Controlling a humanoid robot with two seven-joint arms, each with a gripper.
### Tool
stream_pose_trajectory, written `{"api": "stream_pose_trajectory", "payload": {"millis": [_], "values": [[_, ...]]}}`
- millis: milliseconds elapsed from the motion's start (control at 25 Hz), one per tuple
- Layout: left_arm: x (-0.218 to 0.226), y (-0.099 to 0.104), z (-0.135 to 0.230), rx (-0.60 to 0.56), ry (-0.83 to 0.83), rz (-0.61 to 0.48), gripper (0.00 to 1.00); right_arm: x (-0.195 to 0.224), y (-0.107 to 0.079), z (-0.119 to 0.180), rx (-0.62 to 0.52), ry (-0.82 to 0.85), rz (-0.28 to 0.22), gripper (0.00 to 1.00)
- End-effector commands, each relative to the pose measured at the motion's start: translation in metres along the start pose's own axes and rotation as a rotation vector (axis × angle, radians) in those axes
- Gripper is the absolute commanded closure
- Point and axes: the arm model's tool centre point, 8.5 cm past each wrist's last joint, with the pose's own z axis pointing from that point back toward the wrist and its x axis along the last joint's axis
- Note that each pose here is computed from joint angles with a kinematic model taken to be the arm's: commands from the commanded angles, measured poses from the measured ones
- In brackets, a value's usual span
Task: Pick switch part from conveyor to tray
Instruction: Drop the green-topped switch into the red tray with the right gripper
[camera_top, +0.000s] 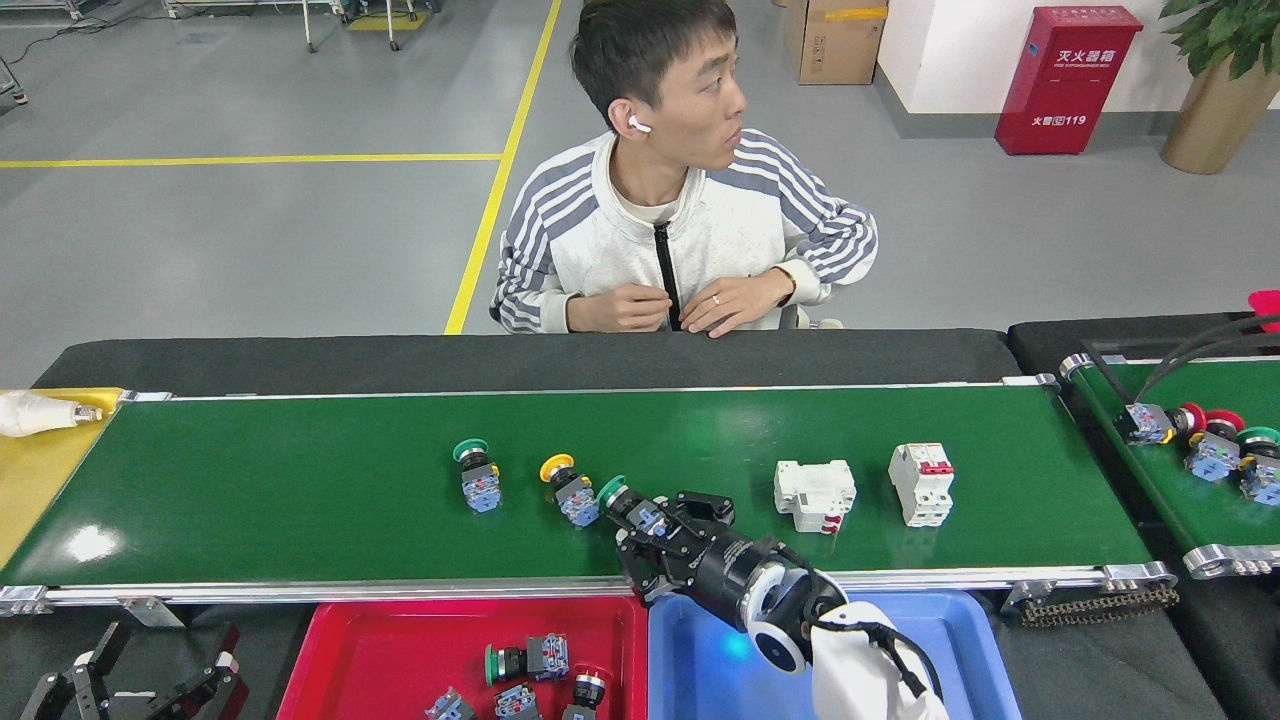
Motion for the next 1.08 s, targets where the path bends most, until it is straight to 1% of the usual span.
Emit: {"api": "stream_pose_trajectory", "payload": {"millis": [0, 40, 80, 160, 280, 320, 361, 401, 441, 481, 561, 601, 641, 721, 761, 801, 841, 881, 961, 1041], "values": [[-0.003, 0.008, -0.002, 0.027, 0.002, -0.009, 0.00, 0.025, -0.004, -0.001, -0.012, -0.086, 0.019, 0.26], [-0.003, 0.009, -0.003, 0.029, 0.001, -0.010, 0.00, 0.037, 0.005, -0.001, 0.002, -0.117, 0.008, 0.00], [-0.003, 0.010, -0.004, 0.032, 0.000, -0.012, 0.00, 0.044, 0.008, -0.002, 0.011, -0.134, 0.006, 0.00], [0.008, 0.013, -0.013, 0.045, -0.028, -0.007, 0.00, 0.048, 0.009, -0.003, 0.013, -0.144, 0.007, 0.00], [0.042, 0.026, -0.037, 0.085, -0.113, 0.001, 0.00, 0.049, 0.001, -0.004, -0.016, -0.137, 0.001, 0.00], [0.049, 0.031, -0.044, 0.095, -0.127, 0.000, 0.00, 0.046, -0.005, -0.003, -0.032, -0.123, 0.005, 0.00], [0.055, 0.034, -0.051, 0.093, -0.129, -0.002, 0.00, 0.033, -0.013, 0.003, -0.059, -0.064, 0.004, 0.00], [0.057, 0.036, -0.056, 0.085, -0.117, -0.010, 0.00, 0.014, -0.018, 0.011, -0.086, 0.041, -0.022, 0.00], [0.059, 0.037, -0.059, 0.080, -0.105, -0.018, 0.00, 0.002, -0.018, 0.018, -0.097, 0.123, -0.045, 0.00], [0.059, 0.036, -0.060, 0.074, -0.084, -0.028, 0.00, -0.017, -0.020, 0.030, -0.120, 0.259, -0.075, 0.00], [0.061, 0.034, -0.061, 0.066, -0.068, -0.025, 0.00, -0.042, -0.026, 0.052, -0.170, 0.493, -0.107, 0.00], [0.060, 0.035, -0.063, 0.066, -0.060, -0.026, 0.00, -0.050, -0.026, 0.062, -0.205, 0.602, -0.121, 0.00], [0.059, 0.033, -0.065, 0.054, -0.049, -0.023, 0.00, -0.058, -0.024, 0.077, -0.252, 0.720, -0.125, 0.00], [0.055, 0.025, -0.073, 0.004, -0.021, -0.009, 0.00, -0.073, -0.016, 0.108, -0.329, 0.911, -0.079, 0.00], [0.053, 0.024, -0.076, -0.010, -0.015, -0.008, 0.00, -0.076, -0.009, 0.119, -0.327, 0.951, -0.059, 0.00], [0.051, 0.023, -0.080, -0.017, -0.012, -0.008, 0.00, -0.076, 0.004, 0.131, -0.297, 0.979, -0.046, 0.00], [0.050, 0.020, -0.082, -0.025, -0.008, -0.004, 0.00, -0.072, 0.015, 0.139, -0.270, 0.987, -0.049, 0.00], [0.048, 0.019, -0.086, -0.031, -0.005, 0.000, 0.00, -0.069, 0.022, 0.142, -0.254, 0.992, -0.057, 0.00], [0.046, 0.018, -0.095, -0.039, 0.002, 0.008, 0.00, -0.069, 0.022, 0.141, -0.250, 1.002, -0.062, 0.00], [0.042, 0.014, -0.109, -0.058, 0.011, 0.018, 0.00, -0.074, 0.015, 0.137, -0.256, 1.004, -0.046, 0.00]]}}
